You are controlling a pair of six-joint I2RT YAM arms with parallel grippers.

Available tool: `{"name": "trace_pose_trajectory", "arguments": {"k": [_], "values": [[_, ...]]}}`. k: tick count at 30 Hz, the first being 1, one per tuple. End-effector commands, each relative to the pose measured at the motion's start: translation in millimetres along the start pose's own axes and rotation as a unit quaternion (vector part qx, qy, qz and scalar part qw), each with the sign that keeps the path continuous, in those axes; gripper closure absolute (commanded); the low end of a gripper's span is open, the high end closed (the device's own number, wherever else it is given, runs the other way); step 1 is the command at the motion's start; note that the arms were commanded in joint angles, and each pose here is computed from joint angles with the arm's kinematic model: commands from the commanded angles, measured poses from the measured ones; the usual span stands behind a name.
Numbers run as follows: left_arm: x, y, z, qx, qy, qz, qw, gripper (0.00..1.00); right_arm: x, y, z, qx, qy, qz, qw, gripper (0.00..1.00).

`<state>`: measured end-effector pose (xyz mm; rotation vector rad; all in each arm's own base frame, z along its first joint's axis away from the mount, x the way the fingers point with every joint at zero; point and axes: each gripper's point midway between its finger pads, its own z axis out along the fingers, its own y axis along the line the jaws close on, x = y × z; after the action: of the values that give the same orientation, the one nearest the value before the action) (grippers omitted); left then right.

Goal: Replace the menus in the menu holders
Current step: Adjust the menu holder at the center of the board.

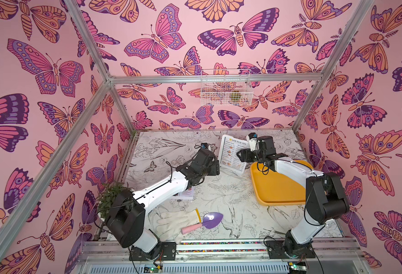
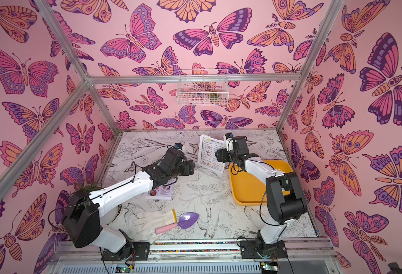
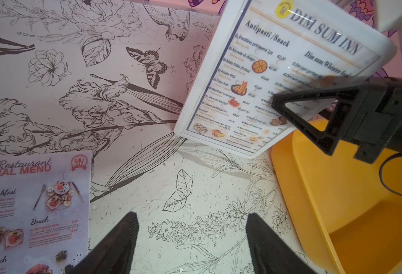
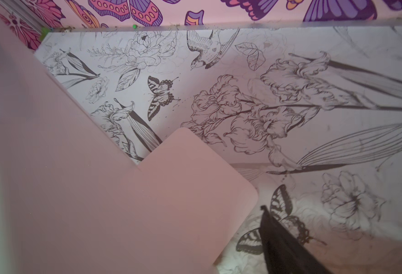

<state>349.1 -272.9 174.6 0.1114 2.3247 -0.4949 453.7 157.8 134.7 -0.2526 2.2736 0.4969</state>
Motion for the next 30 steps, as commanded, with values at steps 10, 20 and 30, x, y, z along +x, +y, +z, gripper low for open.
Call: {"name": "trace_pose_trajectory", "arguments": {"k": [10,20,30], "values": [[-7,4,0,-0.011,0.002,0.014,1.000,0.26,8,-4,-33,0.015,-0.007,-0.008,1.000,0.13],[-10,5,-4,-0.011,-0.001,0.016,1.000,0.26,-3,-39,-41,0.096,-0.019,0.000,0.995,0.19],[-10,6,-1,-0.014,0.001,0.014,1.000,0.26,-24,-56,-17,0.098,-0.030,0.011,0.995,0.21]]}}
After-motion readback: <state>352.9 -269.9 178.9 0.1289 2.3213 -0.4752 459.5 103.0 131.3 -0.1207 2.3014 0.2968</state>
